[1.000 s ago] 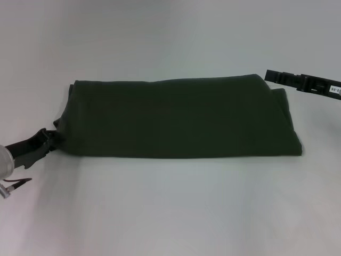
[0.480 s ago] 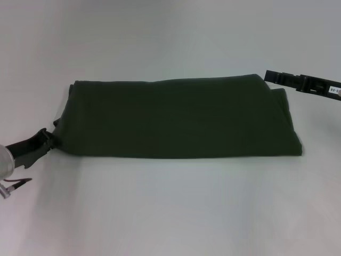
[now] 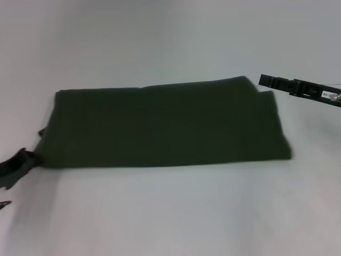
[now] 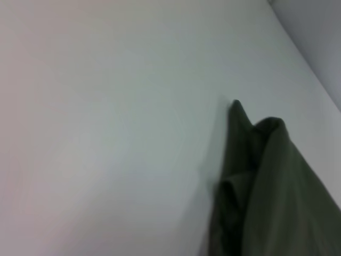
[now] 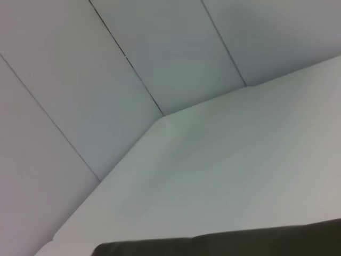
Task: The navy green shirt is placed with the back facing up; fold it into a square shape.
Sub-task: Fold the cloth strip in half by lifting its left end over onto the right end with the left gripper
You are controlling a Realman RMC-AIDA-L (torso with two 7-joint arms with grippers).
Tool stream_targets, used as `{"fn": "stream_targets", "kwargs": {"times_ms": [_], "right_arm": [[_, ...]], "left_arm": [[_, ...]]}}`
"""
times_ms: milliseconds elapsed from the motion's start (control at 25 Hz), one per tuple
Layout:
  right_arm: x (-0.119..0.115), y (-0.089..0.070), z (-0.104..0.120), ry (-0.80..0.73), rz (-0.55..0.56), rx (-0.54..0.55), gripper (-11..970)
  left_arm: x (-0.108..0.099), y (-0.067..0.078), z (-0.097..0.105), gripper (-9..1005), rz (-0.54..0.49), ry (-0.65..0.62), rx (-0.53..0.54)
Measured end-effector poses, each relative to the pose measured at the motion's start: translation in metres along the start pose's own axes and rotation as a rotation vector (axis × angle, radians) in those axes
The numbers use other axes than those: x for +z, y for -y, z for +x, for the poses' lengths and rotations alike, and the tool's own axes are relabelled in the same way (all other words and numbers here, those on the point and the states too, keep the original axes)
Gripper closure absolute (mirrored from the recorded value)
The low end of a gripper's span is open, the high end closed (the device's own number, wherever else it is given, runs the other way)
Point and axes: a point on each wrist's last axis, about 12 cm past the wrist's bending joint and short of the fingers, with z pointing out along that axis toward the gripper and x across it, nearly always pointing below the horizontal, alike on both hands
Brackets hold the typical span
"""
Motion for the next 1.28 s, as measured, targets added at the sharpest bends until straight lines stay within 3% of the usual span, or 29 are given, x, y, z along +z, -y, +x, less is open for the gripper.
{"fn": "stream_targets", "kwargs": {"times_ms": [280, 600, 720, 840, 960, 1080, 1160, 1200, 1240, 1280], "right_arm": [[0.006, -0.002, 0.002, 0.001, 0.002, 0.008, 226], [0.008, -0.004, 0.002, 0.007, -0.002, 0.013, 227], [0.008, -0.003, 0.003, 0.009, -0.002, 0.016, 227], [0.006, -0.002, 0.004, 0.012, 0.003, 0.017, 227], [0.004, 0.000, 0.005, 0.025, 0.011, 0.010, 227], [-0.001, 0.003, 0.006, 0.044, 0.011, 0.017, 228], [-0.006, 0.006, 0.006, 0.050, 0.005, 0.019, 228], [-0.009, 0.007, 0.006, 0.051, 0.003, 0.019, 228], [-0.013, 0.008, 0.005, 0.052, -0.001, 0.016, 228], [-0.016, 0.009, 0.005, 0.051, -0.007, 0.014, 228]], "left_arm": [[-0.034, -0.028, -0.011, 952, -0.010, 0.073, -0.026], [-0.069, -0.058, -0.028, 952, -0.090, 0.166, -0.036], [-0.082, -0.066, -0.035, 952, -0.107, 0.193, -0.043], [-0.085, -0.064, -0.037, 938, -0.080, 0.192, -0.048], [-0.078, -0.042, -0.038, 925, 0.042, 0.150, -0.027], [-0.059, -0.001, -0.035, 911, 0.239, 0.076, 0.028], [-0.039, 0.036, -0.028, 902, 0.362, 0.007, 0.081], [-0.024, 0.063, -0.020, 897, 0.425, -0.043, 0.119], [-0.019, 0.070, -0.018, 893, 0.439, -0.055, 0.129], [-0.004, 0.093, -0.011, 888, 0.486, -0.099, 0.160]]}}
